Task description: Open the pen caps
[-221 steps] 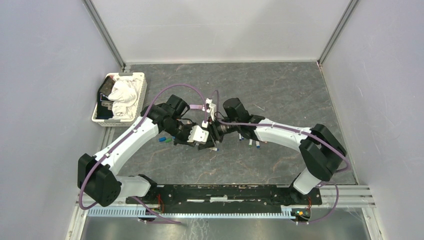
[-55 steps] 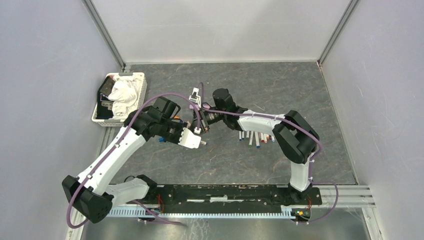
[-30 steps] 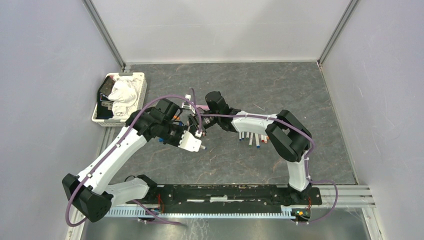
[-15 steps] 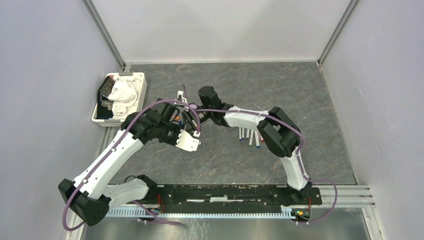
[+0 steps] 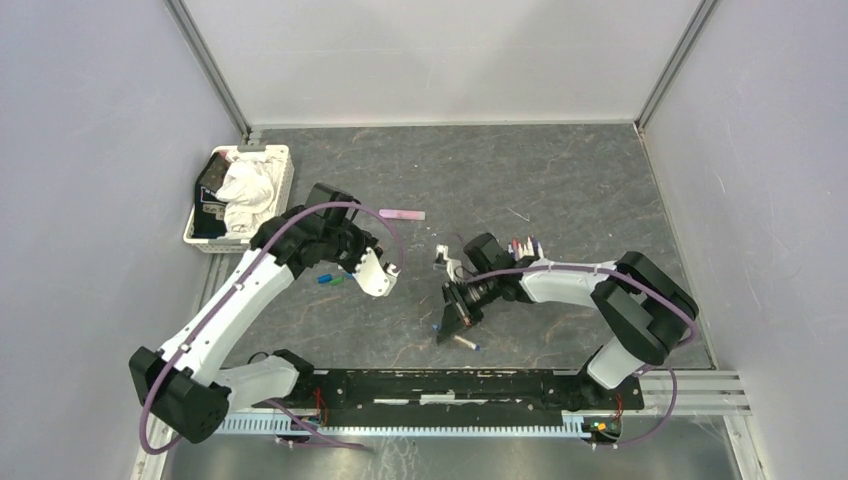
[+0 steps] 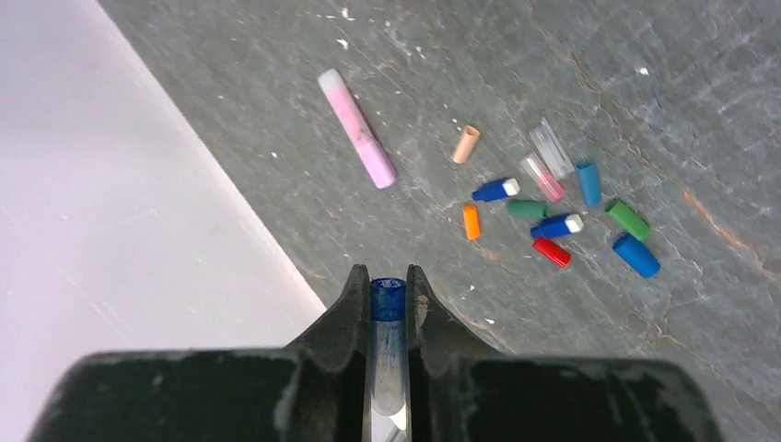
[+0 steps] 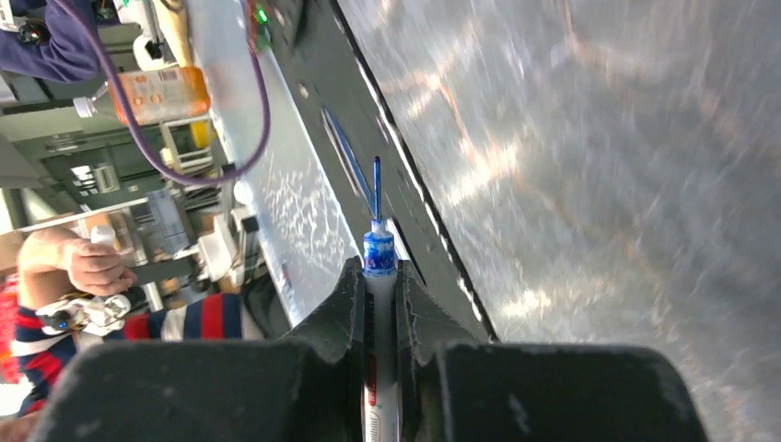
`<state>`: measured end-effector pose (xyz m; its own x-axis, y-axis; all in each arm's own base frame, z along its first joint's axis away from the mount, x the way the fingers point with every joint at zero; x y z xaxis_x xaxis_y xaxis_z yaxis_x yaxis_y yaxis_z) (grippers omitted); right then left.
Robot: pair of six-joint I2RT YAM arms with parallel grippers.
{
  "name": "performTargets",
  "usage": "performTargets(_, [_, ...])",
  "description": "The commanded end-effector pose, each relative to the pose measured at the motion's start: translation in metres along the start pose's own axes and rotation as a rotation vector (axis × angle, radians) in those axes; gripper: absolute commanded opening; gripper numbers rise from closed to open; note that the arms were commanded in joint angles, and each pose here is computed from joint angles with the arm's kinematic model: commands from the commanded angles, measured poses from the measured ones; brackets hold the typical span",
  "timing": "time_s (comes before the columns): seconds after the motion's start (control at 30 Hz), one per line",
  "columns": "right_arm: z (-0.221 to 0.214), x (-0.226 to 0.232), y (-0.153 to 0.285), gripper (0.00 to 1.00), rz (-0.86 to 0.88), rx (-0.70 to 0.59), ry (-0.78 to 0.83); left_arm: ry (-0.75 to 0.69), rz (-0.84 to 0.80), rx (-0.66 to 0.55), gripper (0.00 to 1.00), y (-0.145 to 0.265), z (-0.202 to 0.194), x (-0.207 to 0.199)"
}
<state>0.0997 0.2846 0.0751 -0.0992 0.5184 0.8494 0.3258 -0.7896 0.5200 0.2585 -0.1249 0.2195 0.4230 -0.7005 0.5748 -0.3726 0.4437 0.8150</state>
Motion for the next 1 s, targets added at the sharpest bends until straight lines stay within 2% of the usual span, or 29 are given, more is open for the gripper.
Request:
performTargets(0.0, [0.048,0.041,0.019,0.0,0.035,-0.136,0.208,0.11,0.111,-0.043,0.02,0.019,0.014,0.023])
performTargets(0.07, [0.066,0.032,0.032,0.0,-0.02,-0.215,0.205,0.248,0.096,-0.05,0.02,0.01,0.013,0.02])
performTargets(0.2, [0.106,-0.003,0.072,0.0,-0.277,-0.452,0.135,0.514,-0.029,-0.065,0.02,-0.017,0.007,-0.004])
performTargets(0.33, [0.128,-0.031,0.117,0.0,-0.559,-0.682,0.069,0.663,-0.086,-0.039,0.04,-0.049,-0.004,-0.023])
performTargets(0.43, [0.137,-0.042,0.139,0.0,-0.7,-0.799,0.03,0.755,-0.126,0.0,0.09,-0.074,-0.012,-0.035])
performTargets(0.5, [0.141,-0.049,0.145,0.0,-0.754,-0.831,0.006,0.796,-0.145,0.028,0.13,-0.088,-0.016,-0.043])
performTargets(0.7, [0.154,-0.065,0.155,0.0,-0.861,-0.935,-0.068,0.803,-0.142,0.107,0.15,-0.113,-0.023,-0.068])
performTargets(0.97, [0.171,-0.076,0.169,0.0,-0.926,-1.104,-0.149,0.867,-0.167,0.104,0.15,-0.134,-0.021,-0.081])
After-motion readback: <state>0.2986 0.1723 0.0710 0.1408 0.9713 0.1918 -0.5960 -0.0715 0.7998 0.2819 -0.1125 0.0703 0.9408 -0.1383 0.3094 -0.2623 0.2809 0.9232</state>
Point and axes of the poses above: each gripper's point midway between its finger pads, its own y axis back along the fingers, its own x axis along the line the jaws close on, z = x × y, the point moved 3 cm from there along y, back along the fingers, and after that the axes turned 15 degrees about -y, right-handed, at the moved point
